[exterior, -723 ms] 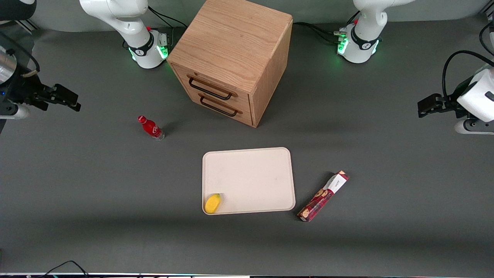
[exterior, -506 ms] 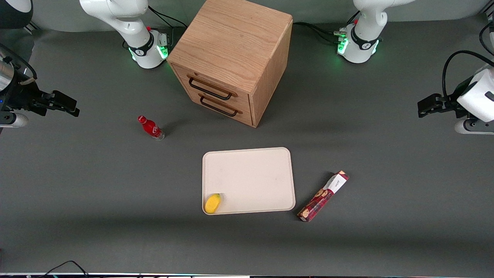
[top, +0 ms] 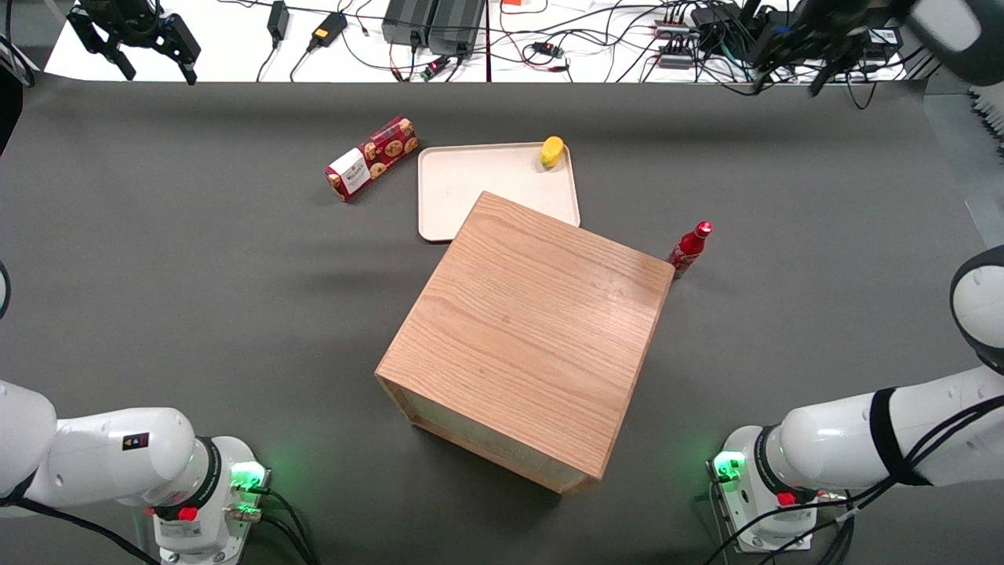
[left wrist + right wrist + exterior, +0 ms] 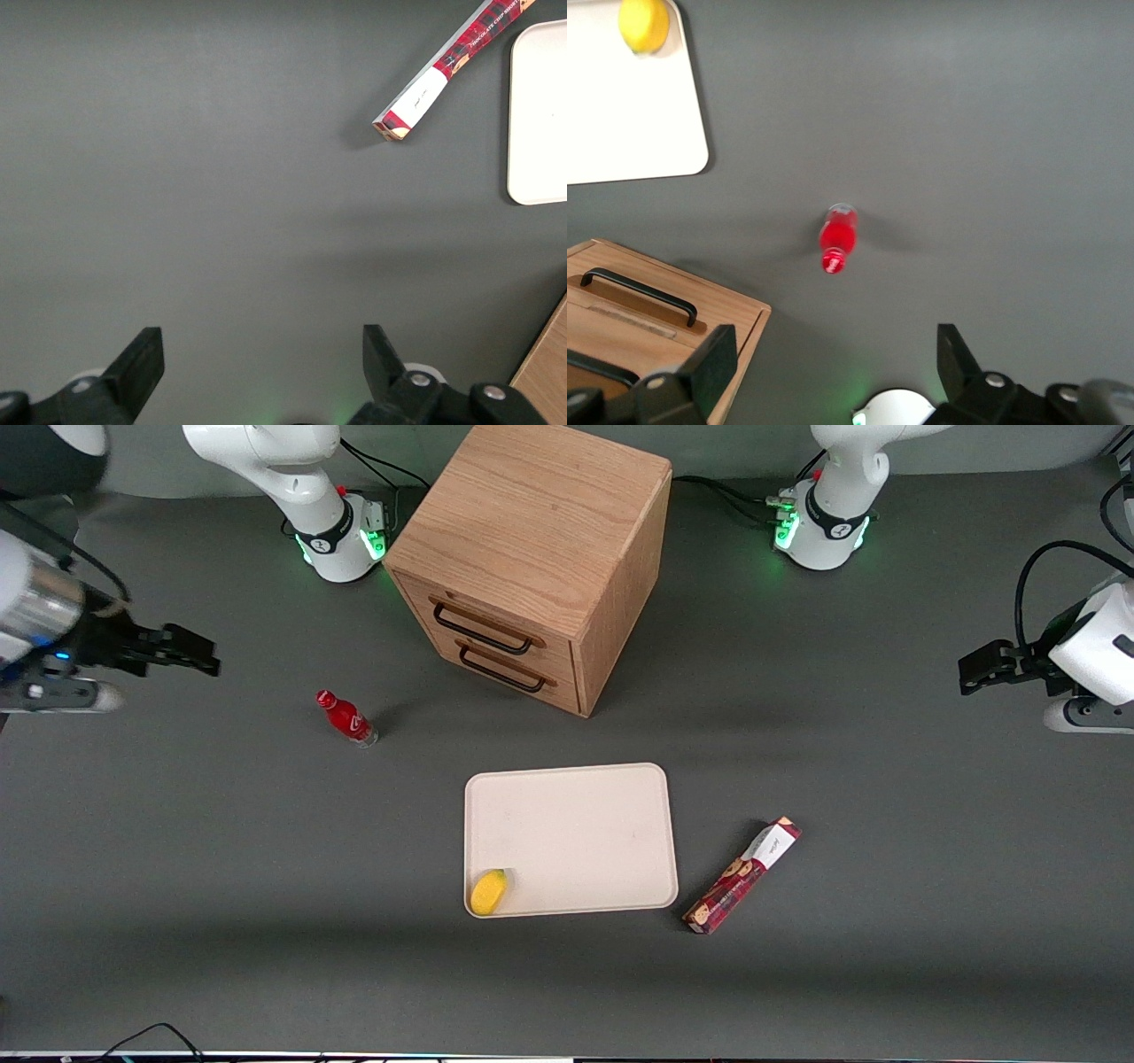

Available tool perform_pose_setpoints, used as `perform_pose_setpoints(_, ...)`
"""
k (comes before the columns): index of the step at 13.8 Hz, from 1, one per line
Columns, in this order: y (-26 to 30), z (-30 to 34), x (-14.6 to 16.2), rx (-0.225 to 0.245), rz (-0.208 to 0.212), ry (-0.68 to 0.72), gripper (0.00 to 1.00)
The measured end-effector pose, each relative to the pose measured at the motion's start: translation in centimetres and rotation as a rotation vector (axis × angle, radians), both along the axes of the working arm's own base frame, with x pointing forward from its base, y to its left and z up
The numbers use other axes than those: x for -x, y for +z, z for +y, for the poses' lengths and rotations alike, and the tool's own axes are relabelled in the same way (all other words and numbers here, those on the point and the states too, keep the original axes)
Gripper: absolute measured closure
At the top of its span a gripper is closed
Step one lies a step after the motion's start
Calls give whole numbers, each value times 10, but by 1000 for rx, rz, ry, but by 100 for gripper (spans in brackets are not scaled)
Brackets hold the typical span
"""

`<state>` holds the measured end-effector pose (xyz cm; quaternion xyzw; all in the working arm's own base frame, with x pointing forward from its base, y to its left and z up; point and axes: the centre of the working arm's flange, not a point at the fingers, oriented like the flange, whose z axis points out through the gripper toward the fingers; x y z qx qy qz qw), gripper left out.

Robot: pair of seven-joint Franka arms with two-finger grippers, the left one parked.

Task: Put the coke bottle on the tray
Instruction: 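Move the open right gripper down over the red Coca-Cola bottle, then close the right gripper around the bottle's neck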

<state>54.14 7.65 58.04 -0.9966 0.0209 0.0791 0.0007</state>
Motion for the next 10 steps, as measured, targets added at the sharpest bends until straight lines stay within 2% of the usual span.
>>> perform_pose_setpoints(3, -94, 40, 25, 21, -20, 11, 0)
perform_pose_setpoints(6, -179, 36, 62, 29, -73, 13, 0)
perform_pose_setpoints(10, -247, 26, 91, 21, -126, 7, 1)
